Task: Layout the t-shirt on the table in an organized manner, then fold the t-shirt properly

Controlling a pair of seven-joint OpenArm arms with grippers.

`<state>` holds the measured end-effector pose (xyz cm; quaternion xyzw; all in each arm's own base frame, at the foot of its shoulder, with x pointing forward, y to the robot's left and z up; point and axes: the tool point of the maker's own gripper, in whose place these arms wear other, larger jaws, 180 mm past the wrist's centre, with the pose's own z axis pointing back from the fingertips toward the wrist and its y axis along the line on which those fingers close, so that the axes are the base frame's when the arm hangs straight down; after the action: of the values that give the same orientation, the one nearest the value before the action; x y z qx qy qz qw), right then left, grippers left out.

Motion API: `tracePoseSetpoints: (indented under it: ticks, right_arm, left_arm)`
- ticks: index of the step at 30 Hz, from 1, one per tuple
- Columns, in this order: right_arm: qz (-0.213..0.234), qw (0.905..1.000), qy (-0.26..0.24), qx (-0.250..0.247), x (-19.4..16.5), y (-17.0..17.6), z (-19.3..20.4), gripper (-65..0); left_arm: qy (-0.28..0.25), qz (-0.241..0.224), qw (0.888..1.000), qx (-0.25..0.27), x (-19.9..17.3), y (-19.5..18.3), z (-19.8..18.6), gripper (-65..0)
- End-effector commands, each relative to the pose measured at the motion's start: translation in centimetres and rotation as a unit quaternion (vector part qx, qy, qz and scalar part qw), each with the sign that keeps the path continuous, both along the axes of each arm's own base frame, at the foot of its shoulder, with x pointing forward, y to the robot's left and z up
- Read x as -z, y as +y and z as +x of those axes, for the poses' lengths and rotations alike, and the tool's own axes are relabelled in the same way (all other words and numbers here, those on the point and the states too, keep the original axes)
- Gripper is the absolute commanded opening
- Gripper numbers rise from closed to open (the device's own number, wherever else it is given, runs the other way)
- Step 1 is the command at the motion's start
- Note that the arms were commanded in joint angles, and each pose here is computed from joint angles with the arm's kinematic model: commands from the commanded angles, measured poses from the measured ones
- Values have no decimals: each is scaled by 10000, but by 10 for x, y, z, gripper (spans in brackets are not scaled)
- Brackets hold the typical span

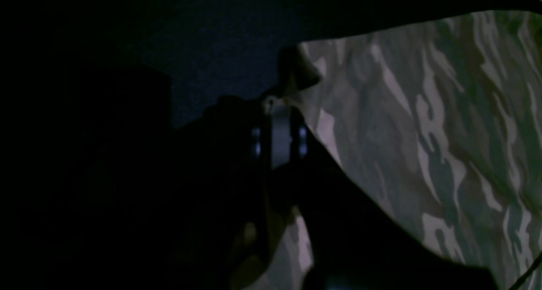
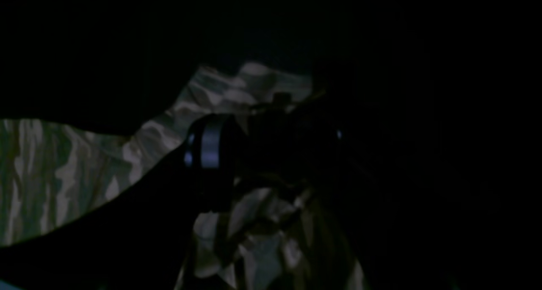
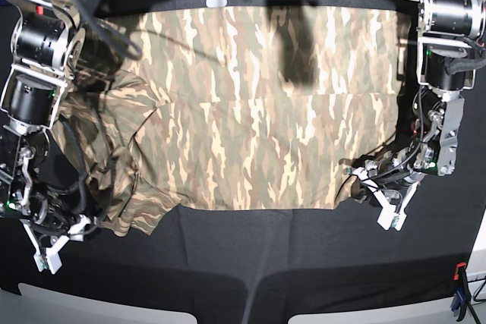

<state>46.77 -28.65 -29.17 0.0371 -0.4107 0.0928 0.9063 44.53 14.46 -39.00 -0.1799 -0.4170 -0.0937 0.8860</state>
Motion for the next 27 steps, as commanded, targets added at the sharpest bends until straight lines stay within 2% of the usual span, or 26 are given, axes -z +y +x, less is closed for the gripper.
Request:
tracePoseSetpoints:
  ticks: [1, 6, 10, 14, 17, 19, 21, 27]
  right_arm:
    - [14, 9994, -336, 14, -21, -3, 12, -364]
    - [456, 9989, -27, 69, 12, 15, 14, -366]
    - [468, 9988, 133, 78, 37, 27, 21, -366]
    - [601, 9982, 69, 19, 40, 41, 28, -366]
    - [417, 9990, 165, 3, 45, 42, 27, -366]
    - [225, 9993, 236, 190, 48, 31, 26, -366]
    - [182, 9990, 234, 341, 47, 22, 25, -366]
    - [156, 9985, 375, 355, 57, 20, 17, -366]
  left_arm:
    - [-396, -90, 9992, -29, -26, 2, 17, -650]
    - [-451, -109, 9989, -41, -28, 2, 19, -650]
    - [-445, -102, 9989, -42, -28, 2, 18, -650]
    - [-447, -105, 9989, -43, -28, 2, 18, -650]
    - [-447, -105, 9989, -43, -28, 2, 18, -650]
    - [-445, -106, 9989, -41, -28, 2, 18, -650]
    - [-444, -104, 9990, -40, -28, 2, 18, -650]
    - [-442, -103, 9990, -42, -28, 2, 18, -650]
